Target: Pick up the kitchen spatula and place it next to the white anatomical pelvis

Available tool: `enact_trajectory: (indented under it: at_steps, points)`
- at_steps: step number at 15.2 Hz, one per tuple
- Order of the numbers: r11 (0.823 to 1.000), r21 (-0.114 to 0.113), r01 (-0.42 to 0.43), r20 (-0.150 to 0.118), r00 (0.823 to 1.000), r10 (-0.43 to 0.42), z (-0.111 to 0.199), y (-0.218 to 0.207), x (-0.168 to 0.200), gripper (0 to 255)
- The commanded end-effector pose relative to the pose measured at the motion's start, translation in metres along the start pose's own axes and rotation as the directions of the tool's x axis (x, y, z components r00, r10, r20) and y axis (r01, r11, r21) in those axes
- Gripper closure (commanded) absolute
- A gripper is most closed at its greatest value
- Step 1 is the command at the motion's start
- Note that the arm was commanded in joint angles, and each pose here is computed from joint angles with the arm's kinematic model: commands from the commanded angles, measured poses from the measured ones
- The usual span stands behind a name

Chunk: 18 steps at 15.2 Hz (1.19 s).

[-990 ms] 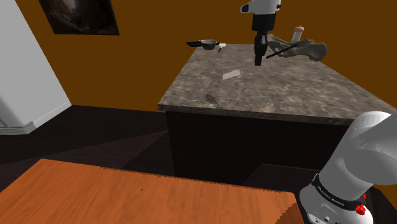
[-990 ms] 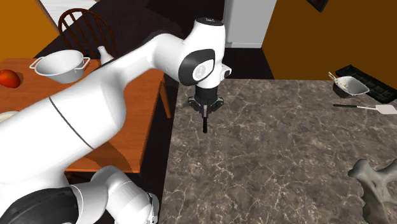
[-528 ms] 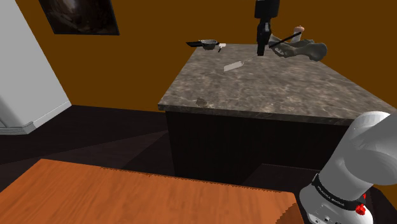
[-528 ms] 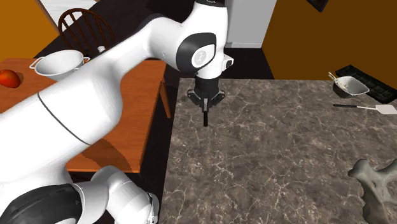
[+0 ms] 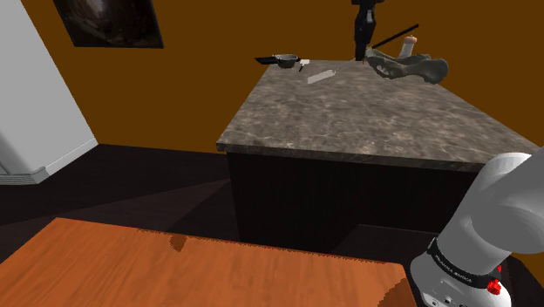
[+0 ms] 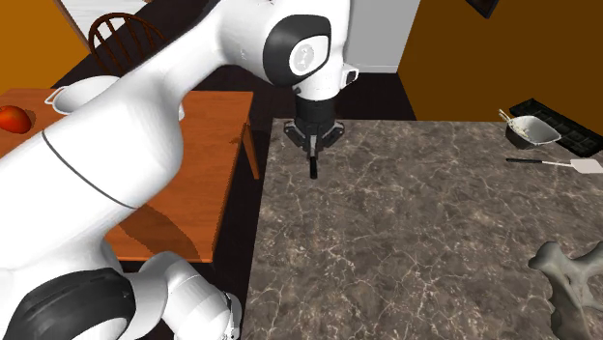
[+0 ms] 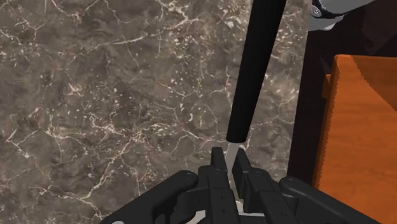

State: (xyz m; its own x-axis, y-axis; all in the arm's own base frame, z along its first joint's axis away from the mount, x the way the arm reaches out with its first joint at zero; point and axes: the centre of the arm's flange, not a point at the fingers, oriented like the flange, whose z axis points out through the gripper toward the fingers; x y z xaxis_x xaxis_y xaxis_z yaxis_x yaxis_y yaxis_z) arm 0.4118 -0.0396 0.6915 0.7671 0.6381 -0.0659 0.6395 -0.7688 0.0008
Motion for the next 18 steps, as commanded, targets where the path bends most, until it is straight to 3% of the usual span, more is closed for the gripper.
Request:
enact_trajectory:
  at_steps: [1, 18]
  points:
    - [1.000, 0.000, 0.000, 0.000, 1.000, 0.000, -0.008, 0.000, -0.002, 255]
    - [1.000, 0.000, 0.000, 0.000, 1.000, 0.000, 0.004, 0.128, -0.185, 255]
